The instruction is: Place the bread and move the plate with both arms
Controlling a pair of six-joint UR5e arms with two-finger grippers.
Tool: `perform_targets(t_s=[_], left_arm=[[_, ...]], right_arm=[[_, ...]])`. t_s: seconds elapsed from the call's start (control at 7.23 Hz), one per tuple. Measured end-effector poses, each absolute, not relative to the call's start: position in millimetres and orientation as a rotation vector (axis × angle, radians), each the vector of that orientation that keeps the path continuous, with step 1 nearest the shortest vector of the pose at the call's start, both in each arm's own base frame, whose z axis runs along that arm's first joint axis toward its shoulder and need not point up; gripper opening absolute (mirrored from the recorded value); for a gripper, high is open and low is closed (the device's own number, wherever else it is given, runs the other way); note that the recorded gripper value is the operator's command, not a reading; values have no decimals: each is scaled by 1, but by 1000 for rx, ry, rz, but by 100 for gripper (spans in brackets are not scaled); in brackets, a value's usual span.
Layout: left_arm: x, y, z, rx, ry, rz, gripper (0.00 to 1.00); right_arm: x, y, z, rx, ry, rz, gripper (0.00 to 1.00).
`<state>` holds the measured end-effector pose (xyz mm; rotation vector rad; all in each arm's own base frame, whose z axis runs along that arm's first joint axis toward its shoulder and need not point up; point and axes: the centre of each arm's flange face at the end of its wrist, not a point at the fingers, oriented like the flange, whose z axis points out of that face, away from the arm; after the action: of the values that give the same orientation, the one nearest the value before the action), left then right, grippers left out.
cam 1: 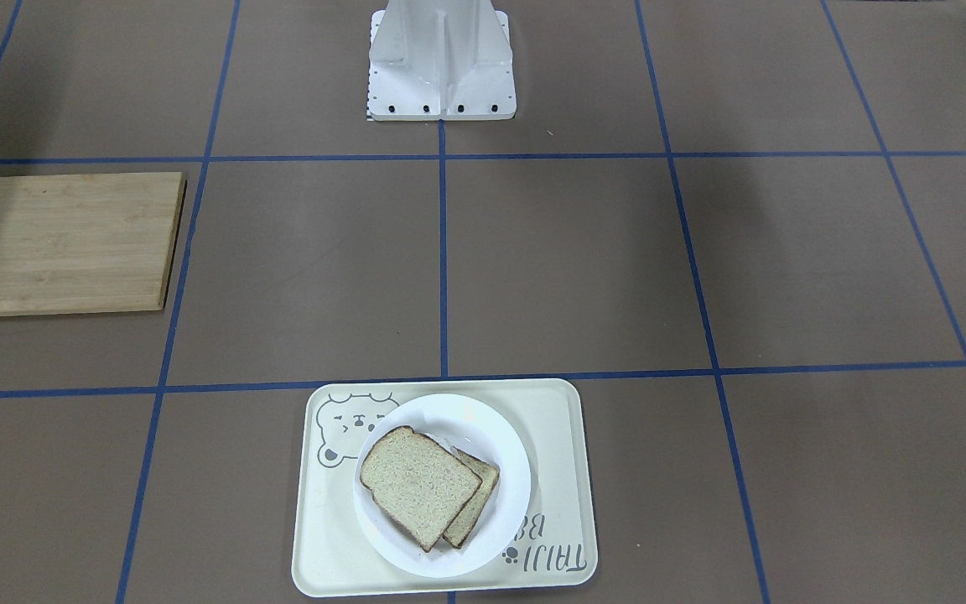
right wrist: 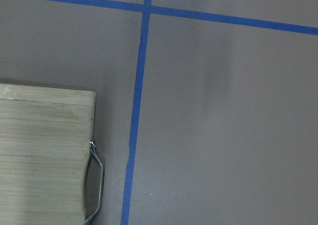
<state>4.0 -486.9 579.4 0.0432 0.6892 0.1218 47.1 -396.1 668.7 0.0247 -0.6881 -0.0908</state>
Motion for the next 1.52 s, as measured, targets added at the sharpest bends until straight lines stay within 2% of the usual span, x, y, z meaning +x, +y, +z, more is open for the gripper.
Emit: perform_targets(t_s=[0.28, 0.69, 1.52], left_arm=[[-22, -457, 611, -16, 715, 41, 98], [-49, -436, 624, -24, 721, -23, 98], [-58, -426, 608, 18, 725, -31, 98]], right_arm=[[49, -396, 669, 25, -688, -87, 100], [49, -395, 669, 25, -690, -85, 100], [50, -400, 664, 35, -697, -80, 100]])
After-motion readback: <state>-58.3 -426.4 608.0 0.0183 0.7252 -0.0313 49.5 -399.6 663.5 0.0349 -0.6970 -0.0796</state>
